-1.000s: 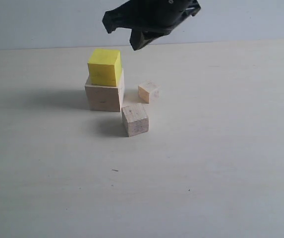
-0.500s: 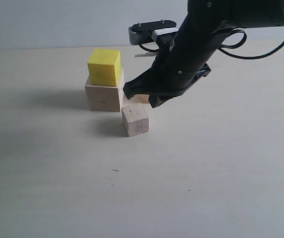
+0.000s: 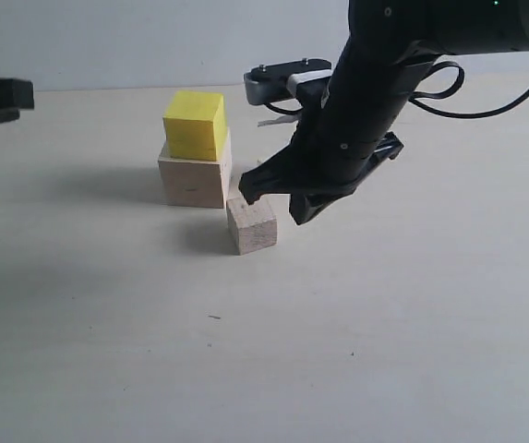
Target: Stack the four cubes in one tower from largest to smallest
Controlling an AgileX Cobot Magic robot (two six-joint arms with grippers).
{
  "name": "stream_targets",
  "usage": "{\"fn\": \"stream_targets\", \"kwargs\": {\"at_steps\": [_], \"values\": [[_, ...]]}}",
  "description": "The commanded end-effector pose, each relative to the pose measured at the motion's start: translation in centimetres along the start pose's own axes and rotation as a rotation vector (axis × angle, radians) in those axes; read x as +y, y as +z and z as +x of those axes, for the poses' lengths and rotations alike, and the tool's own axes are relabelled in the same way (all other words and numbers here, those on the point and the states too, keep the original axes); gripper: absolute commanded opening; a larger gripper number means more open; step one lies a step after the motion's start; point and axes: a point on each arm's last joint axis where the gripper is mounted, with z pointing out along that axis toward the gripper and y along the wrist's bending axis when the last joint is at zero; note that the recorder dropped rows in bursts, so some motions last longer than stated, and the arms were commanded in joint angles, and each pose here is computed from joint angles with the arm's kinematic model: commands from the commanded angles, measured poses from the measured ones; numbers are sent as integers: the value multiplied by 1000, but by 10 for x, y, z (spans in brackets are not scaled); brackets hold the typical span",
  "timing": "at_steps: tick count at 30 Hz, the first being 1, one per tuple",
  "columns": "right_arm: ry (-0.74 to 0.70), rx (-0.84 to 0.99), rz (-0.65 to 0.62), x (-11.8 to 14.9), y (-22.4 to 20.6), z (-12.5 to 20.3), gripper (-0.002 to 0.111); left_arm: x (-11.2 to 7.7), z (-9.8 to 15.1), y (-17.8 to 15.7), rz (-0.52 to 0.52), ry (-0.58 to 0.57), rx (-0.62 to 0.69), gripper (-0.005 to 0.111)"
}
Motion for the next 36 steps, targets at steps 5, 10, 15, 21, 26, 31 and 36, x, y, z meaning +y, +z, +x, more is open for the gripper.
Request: {"fn": "stream_targets", "kwargs": {"at_steps": [5,10,15,21,26,31,36], "values": [[-23,-48,-11,6,-48,11,0,23,-54,103,11,-105,139,0],[-39,-108,-22,11,-87,23,0,37,-66,163,292,-189,231,0],[-53,-182,-32,15,-121,35,0,75,-69,206,418,-270,226,0],[-44,-201,-40,16,-131,40,0,70,-58,245,564,-312,232,0],[-31,-162,-40,16,-133,45,0,54,-51,273,640,-299,244,0],[-6,-144,-41,16,-133,46,0,39,-50,293,718,-284,243,0],[-6,-112,-39,16,-132,49,0,37,-48,307,752,-275,241,0]]}}
